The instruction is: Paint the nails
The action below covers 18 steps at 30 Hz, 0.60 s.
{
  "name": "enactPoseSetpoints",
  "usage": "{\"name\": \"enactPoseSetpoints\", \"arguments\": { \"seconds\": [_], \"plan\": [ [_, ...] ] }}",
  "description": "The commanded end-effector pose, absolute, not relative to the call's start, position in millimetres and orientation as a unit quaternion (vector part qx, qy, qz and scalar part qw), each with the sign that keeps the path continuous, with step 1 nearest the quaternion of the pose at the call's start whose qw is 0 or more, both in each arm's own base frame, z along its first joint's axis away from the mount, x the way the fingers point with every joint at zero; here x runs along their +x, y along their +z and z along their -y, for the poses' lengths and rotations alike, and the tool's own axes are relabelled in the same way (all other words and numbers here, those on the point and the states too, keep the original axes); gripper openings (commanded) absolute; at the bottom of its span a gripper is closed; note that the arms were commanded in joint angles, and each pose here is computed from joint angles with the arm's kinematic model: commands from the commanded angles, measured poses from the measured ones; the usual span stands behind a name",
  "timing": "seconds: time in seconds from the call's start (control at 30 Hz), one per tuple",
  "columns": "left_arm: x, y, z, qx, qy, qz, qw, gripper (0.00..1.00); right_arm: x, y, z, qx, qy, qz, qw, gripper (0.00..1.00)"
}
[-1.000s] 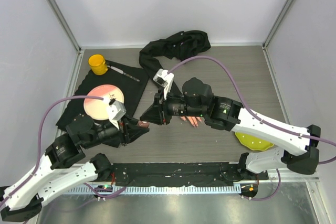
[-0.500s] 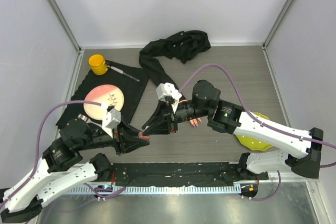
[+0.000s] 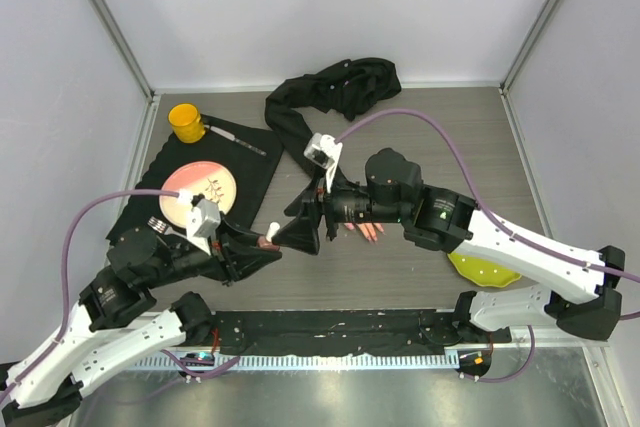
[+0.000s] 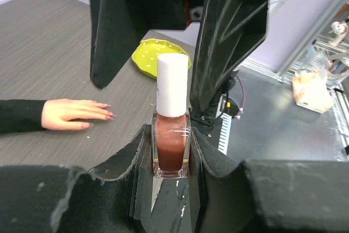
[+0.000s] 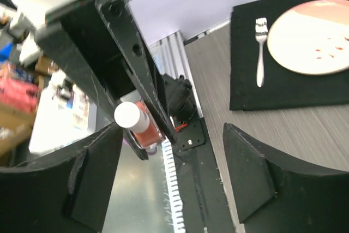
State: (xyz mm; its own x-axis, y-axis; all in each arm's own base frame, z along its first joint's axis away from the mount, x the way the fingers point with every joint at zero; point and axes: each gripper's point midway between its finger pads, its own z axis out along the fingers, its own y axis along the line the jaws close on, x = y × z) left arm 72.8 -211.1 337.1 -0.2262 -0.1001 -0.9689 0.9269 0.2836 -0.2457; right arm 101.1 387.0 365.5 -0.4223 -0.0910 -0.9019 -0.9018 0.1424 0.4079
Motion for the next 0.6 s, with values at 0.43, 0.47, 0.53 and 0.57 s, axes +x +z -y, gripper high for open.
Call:
{"name": "enactPoseSetpoints", "arguments": {
  "seconds": [0.43, 0.47, 0.53, 0.57],
  "plan": [
    [101, 349, 211, 0.322, -0.443, -0.622, 0.560, 0.00, 132, 398, -380, -0.252, 0.473, -0.757, 0.373, 0.60],
    [102, 349, 211, 0.320, -0.442, -0.624, 0.560, 0.00, 130, 397, -381, -0.254, 0.473, -0.758, 0.370, 0.57],
    [103, 348, 211, 0.320, -0.440, -0.625, 0.559, 0.00, 128, 396, -383, -0.258, 0.476, -0.758, 0.364, 0.51],
    [104, 347, 212, 0.319, -0.438, -0.628, 0.558, 0.00, 127, 397, -383, -0.259, 0.479, -0.757, 0.363, 0.50]
  ]
}}
